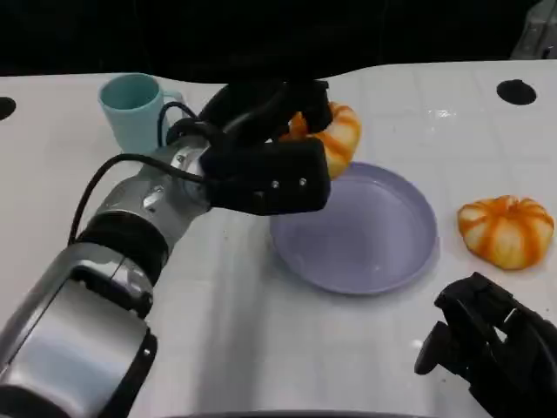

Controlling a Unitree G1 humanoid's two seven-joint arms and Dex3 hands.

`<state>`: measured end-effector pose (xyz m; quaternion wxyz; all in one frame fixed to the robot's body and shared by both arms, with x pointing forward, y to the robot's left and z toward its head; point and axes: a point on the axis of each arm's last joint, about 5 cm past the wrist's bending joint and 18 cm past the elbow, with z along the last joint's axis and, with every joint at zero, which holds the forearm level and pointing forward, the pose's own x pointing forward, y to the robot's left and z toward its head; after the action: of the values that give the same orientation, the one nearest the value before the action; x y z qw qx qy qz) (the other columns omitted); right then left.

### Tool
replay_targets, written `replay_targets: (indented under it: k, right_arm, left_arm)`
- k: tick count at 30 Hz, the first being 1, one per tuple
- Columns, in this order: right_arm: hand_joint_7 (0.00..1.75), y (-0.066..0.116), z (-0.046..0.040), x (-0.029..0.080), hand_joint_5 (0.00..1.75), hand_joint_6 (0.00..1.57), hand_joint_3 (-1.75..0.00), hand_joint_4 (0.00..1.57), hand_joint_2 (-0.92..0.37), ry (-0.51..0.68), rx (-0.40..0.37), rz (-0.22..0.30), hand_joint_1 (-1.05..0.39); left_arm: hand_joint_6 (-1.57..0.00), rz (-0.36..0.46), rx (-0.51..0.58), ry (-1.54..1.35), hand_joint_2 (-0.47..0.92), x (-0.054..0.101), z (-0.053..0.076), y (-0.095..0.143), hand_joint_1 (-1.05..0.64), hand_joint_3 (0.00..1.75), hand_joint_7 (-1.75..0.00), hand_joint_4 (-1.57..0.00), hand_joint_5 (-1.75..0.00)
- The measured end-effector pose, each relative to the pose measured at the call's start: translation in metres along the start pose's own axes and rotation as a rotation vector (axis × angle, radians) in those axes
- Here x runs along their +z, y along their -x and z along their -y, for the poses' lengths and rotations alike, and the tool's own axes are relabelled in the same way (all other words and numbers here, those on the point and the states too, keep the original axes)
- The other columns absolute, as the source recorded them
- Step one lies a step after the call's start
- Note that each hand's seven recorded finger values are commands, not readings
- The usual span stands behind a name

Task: Grasp the bread from the table and place it into the plate.

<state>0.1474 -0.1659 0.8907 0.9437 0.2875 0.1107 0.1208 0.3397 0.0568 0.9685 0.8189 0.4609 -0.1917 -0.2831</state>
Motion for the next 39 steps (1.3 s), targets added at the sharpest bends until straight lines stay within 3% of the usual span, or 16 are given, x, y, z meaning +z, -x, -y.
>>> replay_targets:
  k: [9, 11, 16, 21, 22, 23, 27, 28, 30, 32, 34, 37, 38, 39]
  right_arm:
    - [1.44, 0.0, -0.0021, 0.001, 1.73, 0.56, -0.22, 0.61, -0.92, 0.005, 0.009, 0.007, -0.52]
    - [1.43, 0.0, -0.002, 0.001, 1.73, 0.54, -0.23, 0.6, -0.92, 0.005, 0.008, 0.007, -0.51]
    - [1.43, 0.001, -0.0028, -0.001, 1.72, 0.54, -0.23, 0.6, -0.92, 0.003, 0.012, 0.003, -0.52]
    - [1.43, 0.003, -0.003, -0.002, 1.71, 0.54, -0.22, 0.6, -0.92, -0.003, 0.009, -0.001, -0.52]
    - [1.42, 0.003, -0.003, -0.002, 1.7, 0.55, -0.23, 0.6, -0.92, -0.003, 0.008, -0.002, -0.51]
    - [1.42, 0.004, -0.0031, -0.002, 1.7, 0.55, -0.23, 0.6, -0.92, -0.003, 0.007, -0.002, -0.51]
    - [1.41, 0.005, -0.005, -0.003, 1.68, 0.56, -0.23, 0.61, -0.92, -0.006, 0.009, 0.002, -0.51]
    - [1.41, 0.006, -0.005, -0.003, 1.68, 0.56, -0.23, 0.61, -0.92, -0.006, 0.008, 0.002, -0.51]
    - [1.41, 0.007, -0.005, -0.003, 1.68, 0.57, -0.22, 0.61, -0.92, -0.007, 0.006, 0.001, -0.5]
    - [1.4, 0.008, -0.0051, -0.004, 1.68, 0.57, -0.22, 0.61, -0.92, -0.008, 0.004, 0.001, -0.5]
    - [1.4, 0.008, -0.0054, -0.003, 1.68, 0.57, -0.22, 0.61, -0.92, -0.008, 0.004, 0.003, -0.5]
    - [1.39, 0.009, -0.0059, -0.003, 1.67, 0.57, -0.21, 0.61, -0.92, -0.007, 0.005, 0.006, -0.51]
    - [1.39, 0.009, -0.006, -0.003, 1.67, 0.57, -0.21, 0.61, -0.92, -0.007, 0.005, 0.006, -0.51]
    - [1.39, 0.009, -0.006, -0.003, 1.67, 0.57, -0.21, 0.61, -0.92, -0.007, 0.004, 0.006, -0.51]
  left_arm:
    - [-0.77, 0.028, -0.097, -0.064, 0.48, 0.022, -0.003, -0.016, -0.16, 1.17, -1.75, -0.92, -1.75]
    - [-0.71, 0.027, -0.106, -0.074, 0.59, 0.026, -0.004, -0.019, -0.17, 0.94, -1.73, -0.84, -1.75]
    - [-0.66, -0.036, -0.192, -0.128, 0.69, 0.035, 0.008, -0.025, -0.16, 0.69, -1.73, -0.78, -1.75]
    - [-0.65, -0.047, -0.224, -0.165, 0.72, 0.038, 0.015, -0.026, -0.16, 0.61, -1.72, -0.77, -1.75]
    - [-0.66, -0.047, -0.224, -0.166, 0.78, 0.038, 0.015, -0.026, -0.17, 0.48, -1.52, -0.74, -1.75]
    - [-0.67, -0.049, -0.226, -0.173, 0.81, 0.038, 0.015, -0.026, -0.17, 0.42, -1.45, -0.72, -1.75]
    - [-0.7, -0.072, -0.25, -0.209, 0.89, 0.039, 0.02, -0.026, -0.17, 0.28, -1.33, -0.67, -1.74]
    - [-0.7, -0.074, -0.251, -0.212, 0.9, 0.039, 0.02, -0.026, -0.18, 0.24, -1.24, -0.66, -1.68]
    - [-0.72, -0.078, -0.241, -0.219, 0.92, 0.04, 0.022, -0.027, -0.18, 0.2, -1.26, -0.64, -1.71]
    - [-0.68, -0.079, -0.241, -0.222, 0.92, 0.041, 0.024, -0.027, -0.16, 0.18, -1.46, -0.65, -1.74]
    - [-0.66, -0.08, -0.239, -0.222, 0.92, 0.041, 0.027, -0.027, -0.16, 0.17, -1.51, -0.66, -1.74]
    - [-0.65, -0.085, -0.246, -0.218, 0.92, 0.04, 0.03, -0.025, -0.16, 0.26, -1.65, -0.73, -1.75]
    - [-0.71, -0.087, -0.248, -0.215, 0.9, 0.039, 0.031, -0.025, -0.2, 0.16, -1.16, -0.7, -1.34]
    - [-0.81, -0.091, -0.25, -0.209, 0.9, 0.039, 0.032, -0.024, -0.22, 0.09, -0.77, -0.72, -1.12]
